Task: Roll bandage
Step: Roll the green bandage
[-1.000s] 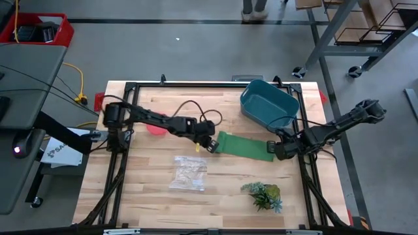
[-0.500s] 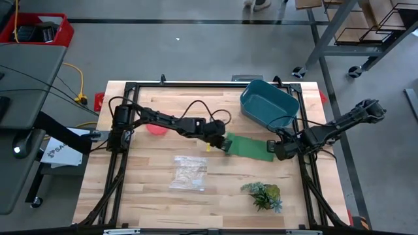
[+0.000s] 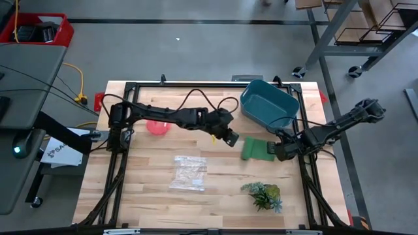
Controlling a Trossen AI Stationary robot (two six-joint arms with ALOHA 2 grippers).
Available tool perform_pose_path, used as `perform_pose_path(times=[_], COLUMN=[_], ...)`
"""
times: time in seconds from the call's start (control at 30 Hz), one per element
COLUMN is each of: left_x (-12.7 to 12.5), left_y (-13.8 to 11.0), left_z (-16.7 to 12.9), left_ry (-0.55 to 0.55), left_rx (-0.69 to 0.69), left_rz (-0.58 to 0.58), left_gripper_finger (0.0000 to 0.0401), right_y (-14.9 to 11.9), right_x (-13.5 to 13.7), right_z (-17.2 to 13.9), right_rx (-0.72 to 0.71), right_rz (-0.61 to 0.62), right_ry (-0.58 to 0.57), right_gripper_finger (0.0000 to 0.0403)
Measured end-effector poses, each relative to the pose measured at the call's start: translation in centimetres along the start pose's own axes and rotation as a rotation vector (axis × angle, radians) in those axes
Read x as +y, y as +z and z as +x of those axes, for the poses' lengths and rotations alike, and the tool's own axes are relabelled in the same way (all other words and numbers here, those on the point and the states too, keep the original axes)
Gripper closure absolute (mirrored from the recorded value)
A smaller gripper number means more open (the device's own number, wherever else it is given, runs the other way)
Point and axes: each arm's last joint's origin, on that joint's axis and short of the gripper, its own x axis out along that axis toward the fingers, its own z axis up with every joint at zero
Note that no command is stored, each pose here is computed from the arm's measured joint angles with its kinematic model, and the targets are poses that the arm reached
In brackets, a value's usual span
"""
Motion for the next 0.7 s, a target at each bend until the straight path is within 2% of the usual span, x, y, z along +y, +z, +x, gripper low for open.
perform_pose_path(times=[0.27, 0.43, 0.5, 0.7], left_x=[1.2, 1.9, 2.5, 3.3], left_y=[-2.5, -3.1, -3.4, -3.9], left_z=[1.5, 4.5, 6.0, 8.4], left_ry=[0.046, -0.036, -0.019, 0.040], left_rx=[0.054, 0.032, 0.054, 0.076], left_rz=[-0.011, -0.094, -0.115, -0.157], left_gripper_finger=[0.0401, 0.0401, 0.0401, 0.0401], right_y=[-1.8, -2.9, -3.3, -4.2], right_x=[0.7, 2.2, 2.5, 1.6], right_z=[-0.1, 0.0, -0.1, -0.4], right_rx=[0.114, 0.120, 0.131, 0.170], right_rz=[-0.037, -0.054, -0.078, -0.126], right_ry=[0.082, 0.232, 0.281, 0.249], right_gripper_finger=[0.0403, 0.0403, 0.0403, 0.0403])
